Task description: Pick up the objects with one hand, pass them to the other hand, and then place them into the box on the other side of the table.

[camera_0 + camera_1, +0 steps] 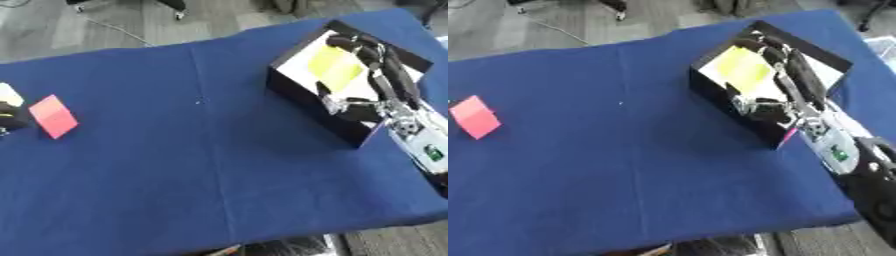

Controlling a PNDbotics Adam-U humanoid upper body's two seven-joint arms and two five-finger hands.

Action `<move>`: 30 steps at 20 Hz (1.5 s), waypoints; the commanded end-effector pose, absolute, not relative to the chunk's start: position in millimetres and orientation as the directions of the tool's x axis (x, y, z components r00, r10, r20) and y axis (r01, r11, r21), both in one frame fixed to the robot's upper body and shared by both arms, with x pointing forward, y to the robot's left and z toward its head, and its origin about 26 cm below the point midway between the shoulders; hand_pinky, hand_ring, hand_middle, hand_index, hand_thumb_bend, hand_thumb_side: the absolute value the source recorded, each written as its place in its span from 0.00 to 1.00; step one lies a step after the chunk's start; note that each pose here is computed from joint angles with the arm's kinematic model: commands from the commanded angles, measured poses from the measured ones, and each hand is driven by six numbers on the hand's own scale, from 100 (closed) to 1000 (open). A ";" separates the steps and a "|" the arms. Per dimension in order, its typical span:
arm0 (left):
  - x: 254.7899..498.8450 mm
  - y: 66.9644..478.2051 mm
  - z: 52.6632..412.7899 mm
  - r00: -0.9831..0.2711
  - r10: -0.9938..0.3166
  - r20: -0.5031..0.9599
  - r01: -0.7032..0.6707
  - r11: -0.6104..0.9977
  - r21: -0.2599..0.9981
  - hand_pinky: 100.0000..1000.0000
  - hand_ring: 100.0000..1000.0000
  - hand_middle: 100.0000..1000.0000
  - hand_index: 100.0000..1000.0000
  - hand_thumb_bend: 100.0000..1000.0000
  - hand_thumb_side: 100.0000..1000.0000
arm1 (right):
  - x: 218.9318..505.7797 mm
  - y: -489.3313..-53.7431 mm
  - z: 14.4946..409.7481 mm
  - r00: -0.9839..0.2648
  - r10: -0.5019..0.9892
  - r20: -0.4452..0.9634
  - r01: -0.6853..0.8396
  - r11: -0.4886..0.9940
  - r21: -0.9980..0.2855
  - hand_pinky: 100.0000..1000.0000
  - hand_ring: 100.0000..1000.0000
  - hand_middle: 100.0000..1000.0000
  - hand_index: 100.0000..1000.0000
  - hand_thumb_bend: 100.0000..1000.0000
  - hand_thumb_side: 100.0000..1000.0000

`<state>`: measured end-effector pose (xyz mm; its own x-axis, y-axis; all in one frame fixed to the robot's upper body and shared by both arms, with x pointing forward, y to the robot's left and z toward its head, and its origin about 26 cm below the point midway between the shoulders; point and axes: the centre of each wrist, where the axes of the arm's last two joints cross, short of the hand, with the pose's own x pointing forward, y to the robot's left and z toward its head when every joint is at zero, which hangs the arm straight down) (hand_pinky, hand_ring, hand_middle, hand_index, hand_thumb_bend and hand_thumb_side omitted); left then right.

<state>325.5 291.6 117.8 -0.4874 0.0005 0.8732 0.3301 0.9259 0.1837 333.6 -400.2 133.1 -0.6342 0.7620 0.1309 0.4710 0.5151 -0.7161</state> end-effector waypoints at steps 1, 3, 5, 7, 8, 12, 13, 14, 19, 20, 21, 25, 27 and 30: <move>323.3 287.2 130.1 -0.517 -0.013 0.856 0.283 0.941 0.185 0.78 0.60 0.62 0.72 0.00 0.80 | 336.0 -433.6 147.7 -0.521 0.846 0.110 0.487 0.401 -0.776 0.90 0.93 0.76 1.00 0.00 0.43; 322.5 281.7 130.3 -0.515 -0.016 0.857 0.266 0.948 0.177 0.78 0.60 0.62 0.72 0.00 0.80 | 339.8 -444.1 145.1 -0.451 0.886 0.106 0.472 0.338 -0.815 0.91 0.95 0.81 1.00 0.00 0.57; 321.6 277.9 129.9 -0.513 -0.020 0.858 0.254 0.952 0.173 0.79 0.60 0.62 0.72 0.00 0.80 | 345.0 -452.3 144.0 -0.385 0.918 0.098 0.452 0.280 -0.847 0.93 0.96 0.85 1.00 0.00 0.67; 320.8 276.6 129.0 -0.510 -0.024 0.860 0.247 0.954 0.172 0.79 0.60 0.62 0.72 0.00 0.80 | 352.4 -457.5 144.4 -0.325 0.942 0.083 0.424 0.224 -0.878 0.93 0.97 0.87 1.00 0.00 0.69; 320.5 276.4 128.4 -0.508 -0.025 0.861 0.244 0.954 0.172 0.79 0.60 0.62 0.72 0.00 0.80 | 356.4 -459.4 145.3 -0.299 0.952 0.073 0.408 0.196 -0.892 0.94 0.98 0.89 1.00 0.00 0.68; 320.0 276.3 125.7 -0.500 -0.027 0.866 0.243 0.955 0.170 0.79 0.60 0.62 0.72 0.00 0.81 | 372.3 -464.6 147.4 -0.197 0.980 0.021 0.322 0.085 -0.943 0.94 0.99 0.93 1.00 0.00 0.67; 319.8 276.4 124.9 -0.498 -0.028 0.867 0.243 0.955 0.170 0.79 0.60 0.62 0.72 0.00 0.81 | 376.2 -465.0 146.1 -0.172 0.985 0.010 0.294 0.061 -0.954 0.95 0.99 0.93 1.00 0.00 0.65; 319.6 276.7 124.0 -0.496 -0.029 0.868 0.242 0.955 0.171 0.79 0.60 0.62 0.72 0.00 0.81 | 380.1 -464.8 144.4 -0.148 0.989 -0.003 0.264 0.037 -0.964 0.95 0.99 0.94 1.00 0.00 0.63; 319.0 278.0 121.6 -0.490 -0.036 0.871 0.237 0.956 0.173 0.79 0.60 0.62 0.72 0.00 0.81 | 386.0 -470.0 145.2 -0.140 0.984 -0.105 0.134 -0.086 -0.987 0.97 1.00 1.00 1.00 0.28 0.30; 319.0 278.2 121.2 -0.489 -0.036 0.872 0.237 0.956 0.172 0.79 0.60 0.62 0.72 0.00 0.81 | 385.6 -470.6 148.0 -0.146 0.981 -0.126 0.120 -0.109 -0.987 0.97 1.00 1.00 1.00 0.28 0.28; 318.9 278.2 120.7 -0.488 -0.037 0.872 0.236 0.956 0.172 0.79 0.60 0.62 0.72 0.00 0.81 | 385.3 -470.8 150.8 -0.150 0.978 -0.146 0.108 -0.130 -0.986 0.97 1.00 1.00 1.00 0.33 0.14; 318.5 278.5 118.6 -0.482 -0.038 0.875 0.235 0.957 0.171 0.79 0.60 0.62 0.72 0.00 0.82 | 385.6 -467.0 170.4 -0.155 0.963 -0.221 0.094 -0.208 -0.974 0.97 1.00 1.00 1.00 0.35 0.04; 318.2 278.9 117.6 -0.480 -0.038 0.877 0.234 0.957 0.170 0.79 0.60 0.62 0.72 0.00 0.82 | 385.7 -461.5 185.2 -0.159 0.957 -0.241 0.120 -0.224 -0.967 0.97 1.00 1.00 1.00 0.35 0.01; 317.9 280.5 117.1 -0.479 -0.043 0.877 0.226 0.959 0.170 0.79 0.60 0.62 0.72 0.00 0.82 | 385.3 -452.4 211.3 -0.177 0.957 -0.229 0.239 -0.184 -0.953 0.96 0.99 0.97 1.00 0.30 0.00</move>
<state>317.6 277.1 110.8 -0.4582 -0.0322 0.8883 0.2394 0.9579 0.1582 388.2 -448.2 177.9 -0.1901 0.9634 -0.1888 0.1586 -0.1596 -0.9744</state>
